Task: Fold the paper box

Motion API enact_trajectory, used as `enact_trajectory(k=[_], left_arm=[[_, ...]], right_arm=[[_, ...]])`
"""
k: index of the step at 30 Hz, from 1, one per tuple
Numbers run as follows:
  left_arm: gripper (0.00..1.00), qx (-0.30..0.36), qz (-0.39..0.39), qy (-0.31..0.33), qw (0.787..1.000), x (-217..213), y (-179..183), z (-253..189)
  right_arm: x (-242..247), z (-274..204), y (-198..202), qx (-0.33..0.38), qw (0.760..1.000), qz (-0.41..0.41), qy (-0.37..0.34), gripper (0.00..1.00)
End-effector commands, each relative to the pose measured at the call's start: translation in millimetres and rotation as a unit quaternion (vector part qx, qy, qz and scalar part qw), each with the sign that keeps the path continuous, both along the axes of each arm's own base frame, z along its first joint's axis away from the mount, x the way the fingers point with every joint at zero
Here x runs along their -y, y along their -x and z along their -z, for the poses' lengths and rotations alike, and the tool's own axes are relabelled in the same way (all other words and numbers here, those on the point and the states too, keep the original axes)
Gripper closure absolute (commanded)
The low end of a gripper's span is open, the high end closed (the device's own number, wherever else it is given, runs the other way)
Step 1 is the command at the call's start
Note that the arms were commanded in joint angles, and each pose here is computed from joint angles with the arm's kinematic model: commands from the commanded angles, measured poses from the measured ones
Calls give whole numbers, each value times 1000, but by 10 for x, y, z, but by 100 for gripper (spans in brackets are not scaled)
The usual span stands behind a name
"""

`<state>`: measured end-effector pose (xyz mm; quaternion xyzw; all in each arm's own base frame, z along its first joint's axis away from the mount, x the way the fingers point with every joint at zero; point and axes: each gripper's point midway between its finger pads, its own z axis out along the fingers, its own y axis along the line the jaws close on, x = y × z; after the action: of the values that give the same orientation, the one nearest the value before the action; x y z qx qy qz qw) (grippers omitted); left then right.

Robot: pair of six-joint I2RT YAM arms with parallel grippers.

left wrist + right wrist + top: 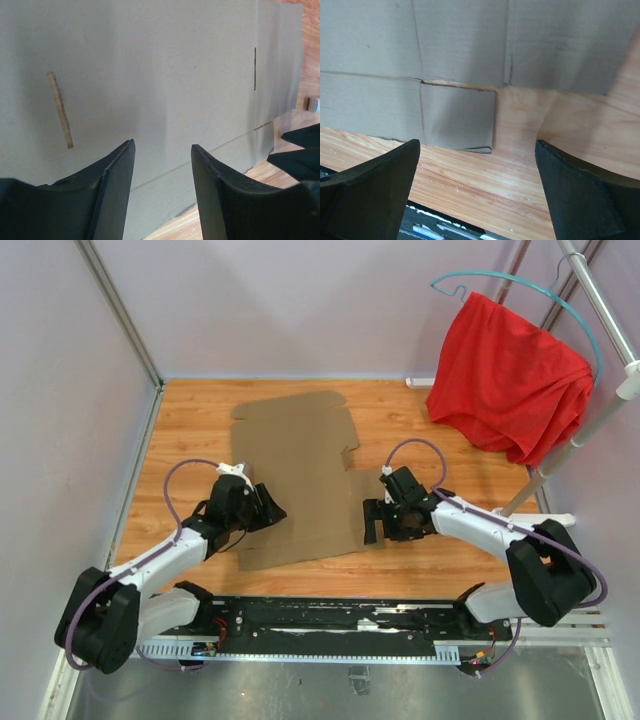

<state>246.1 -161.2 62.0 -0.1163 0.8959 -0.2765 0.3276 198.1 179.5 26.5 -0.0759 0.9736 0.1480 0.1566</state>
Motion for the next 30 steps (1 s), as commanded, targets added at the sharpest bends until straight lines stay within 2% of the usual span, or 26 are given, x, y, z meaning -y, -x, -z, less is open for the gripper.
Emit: enact_trajectory(k=[1, 15, 30], left_arm=[[46, 36, 9, -6, 999, 126, -238, -132], [46, -61, 29, -56, 996, 226, -178, 643], [47, -77, 29, -54, 995, 232, -68, 819]], right_arm=[[-129, 95, 61, -20, 1000, -17, -2, 1], [-387, 92, 143, -36, 998, -44, -15, 0], [-601, -365, 13, 20, 998, -57, -24, 1]])
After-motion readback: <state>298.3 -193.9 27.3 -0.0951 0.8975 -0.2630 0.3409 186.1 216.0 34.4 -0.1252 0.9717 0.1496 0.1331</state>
